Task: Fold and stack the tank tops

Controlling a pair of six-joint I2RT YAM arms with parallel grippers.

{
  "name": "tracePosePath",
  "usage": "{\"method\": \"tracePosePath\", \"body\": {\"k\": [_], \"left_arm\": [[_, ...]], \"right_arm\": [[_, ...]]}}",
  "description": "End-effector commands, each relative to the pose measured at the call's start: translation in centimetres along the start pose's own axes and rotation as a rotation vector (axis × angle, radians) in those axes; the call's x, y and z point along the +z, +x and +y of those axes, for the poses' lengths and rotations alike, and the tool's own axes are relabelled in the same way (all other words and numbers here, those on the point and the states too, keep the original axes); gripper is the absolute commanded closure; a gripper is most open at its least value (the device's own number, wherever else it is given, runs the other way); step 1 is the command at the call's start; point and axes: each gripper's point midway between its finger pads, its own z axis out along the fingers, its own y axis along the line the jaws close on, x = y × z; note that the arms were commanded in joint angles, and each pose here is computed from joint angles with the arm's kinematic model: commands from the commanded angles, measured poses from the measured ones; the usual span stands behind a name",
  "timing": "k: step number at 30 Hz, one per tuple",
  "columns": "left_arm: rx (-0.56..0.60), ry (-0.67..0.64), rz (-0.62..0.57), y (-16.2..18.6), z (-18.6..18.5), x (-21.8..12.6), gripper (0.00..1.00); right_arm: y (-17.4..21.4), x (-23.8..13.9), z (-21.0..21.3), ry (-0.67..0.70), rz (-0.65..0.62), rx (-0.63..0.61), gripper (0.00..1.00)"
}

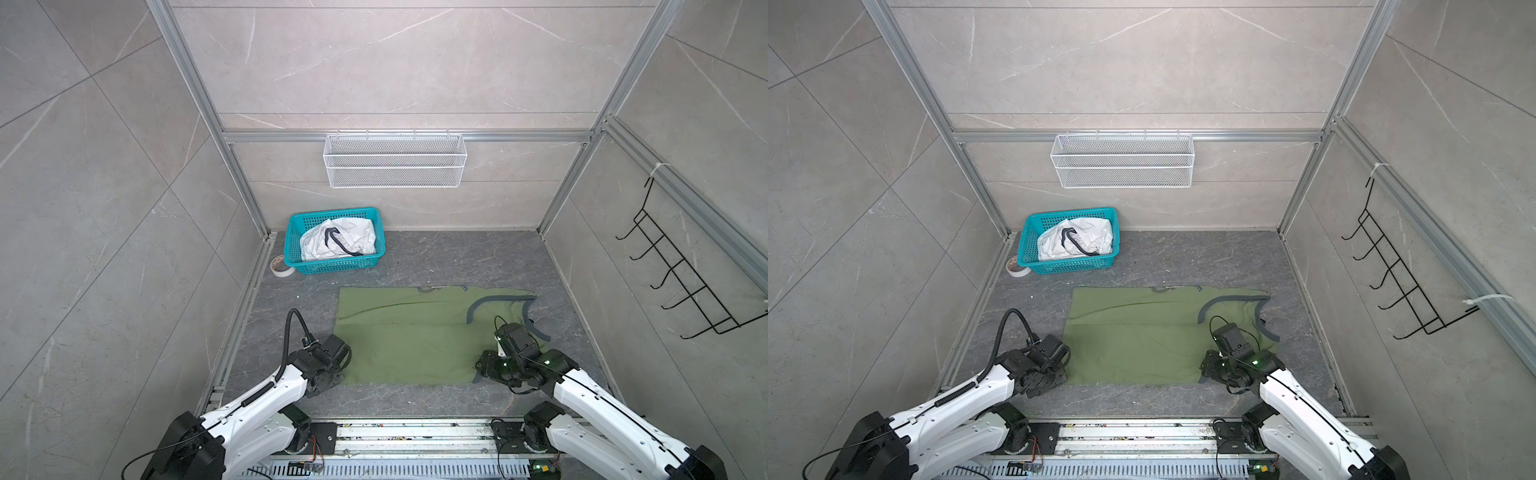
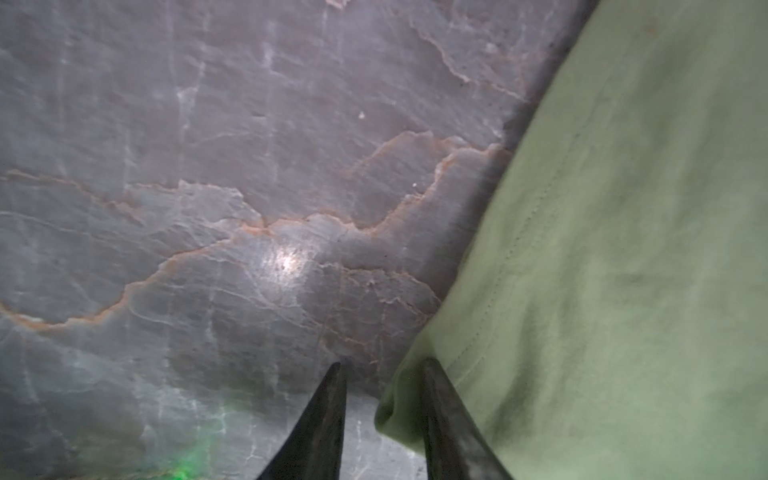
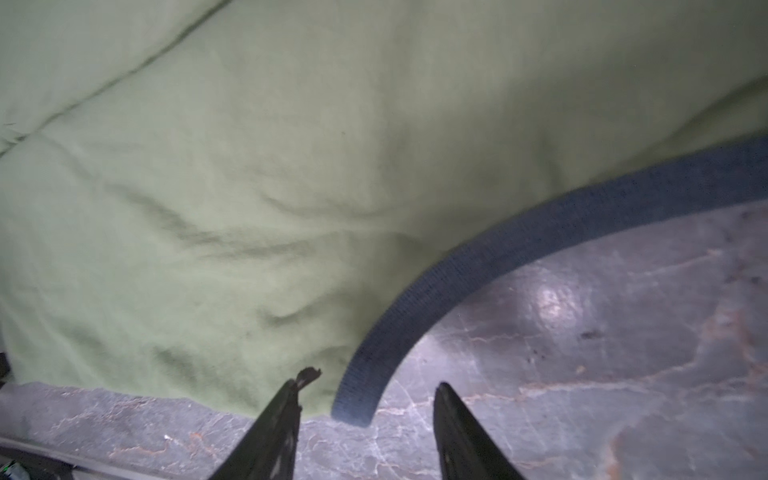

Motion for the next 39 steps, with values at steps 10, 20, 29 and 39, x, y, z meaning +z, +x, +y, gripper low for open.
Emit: {"method": "tracePosePath", "body": {"k": [10,20,29,39], "left_arm": [[0.001,0.032,0.031,0.6,-1.0,1.2,0.81],[0.028,0.039,0.007,0.0,-1.3,0.4,0.93],[0.049,0.069,0.022,0.1,-1.8,-0.5,1.0],[0.02,0.157,-0.084,-2.7,-3.8,-3.7,1.0]], "right_arm": [[1.9,3.2,1.2,0.012,0.062,0.006,0.5],[3.2,4.1,1.3,0.087,0.076,-0.041,0.62],[3.0,2.3,0.6,0.218,0.025,-0.129,0.88],[1.2,2.3,3.3,0.193,-0.004,-0.177,0.85]]}}
